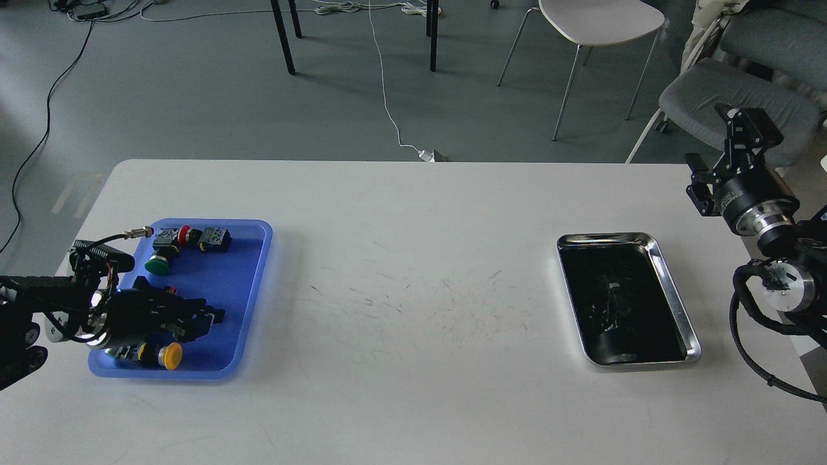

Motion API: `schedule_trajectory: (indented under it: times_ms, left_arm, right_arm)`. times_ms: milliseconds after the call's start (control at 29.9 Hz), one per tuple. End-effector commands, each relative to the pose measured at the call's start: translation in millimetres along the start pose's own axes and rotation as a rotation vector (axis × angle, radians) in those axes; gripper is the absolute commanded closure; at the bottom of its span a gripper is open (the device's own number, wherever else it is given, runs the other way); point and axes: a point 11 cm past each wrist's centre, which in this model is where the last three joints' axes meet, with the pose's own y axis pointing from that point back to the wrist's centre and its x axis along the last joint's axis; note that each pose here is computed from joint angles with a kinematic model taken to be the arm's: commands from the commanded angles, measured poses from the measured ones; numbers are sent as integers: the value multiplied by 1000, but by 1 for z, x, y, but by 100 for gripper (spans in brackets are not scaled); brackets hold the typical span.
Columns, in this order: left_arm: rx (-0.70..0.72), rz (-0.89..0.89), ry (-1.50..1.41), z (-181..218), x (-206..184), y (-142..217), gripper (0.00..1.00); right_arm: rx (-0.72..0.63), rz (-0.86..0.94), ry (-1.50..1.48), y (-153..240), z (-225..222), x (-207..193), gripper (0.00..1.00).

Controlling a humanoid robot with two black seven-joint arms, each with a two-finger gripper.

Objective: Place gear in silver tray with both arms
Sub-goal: 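Close the left gripper on the black gear and lift it, then carry the gear with the left gripper toward the silver tray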

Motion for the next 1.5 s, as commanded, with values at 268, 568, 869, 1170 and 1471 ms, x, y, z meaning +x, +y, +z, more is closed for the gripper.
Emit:
schedule_trajectory:
  times_ms: [268, 568, 869, 1170, 1471]
  left_arm:
    - [15, -16, -31, -3, -3, 3, 81]
    - [26, -26, -87, -5, -5, 3, 93]
    - [46, 18, -76, -11, 11, 18, 93]
    - [48, 181, -70, -9, 88, 45, 93]
    - [-89, 340, -16, 32, 162, 54, 93]
  right_arm:
    - [-1, 1, 1, 0, 0, 0, 7]
    - [-1, 1, 1, 0, 0, 0, 7]
    - [-2, 8, 3, 0, 1, 2, 7]
    - [-16, 26, 9, 3, 8, 9, 7]
    - [-16, 28, 12, 3, 8, 10, 7]
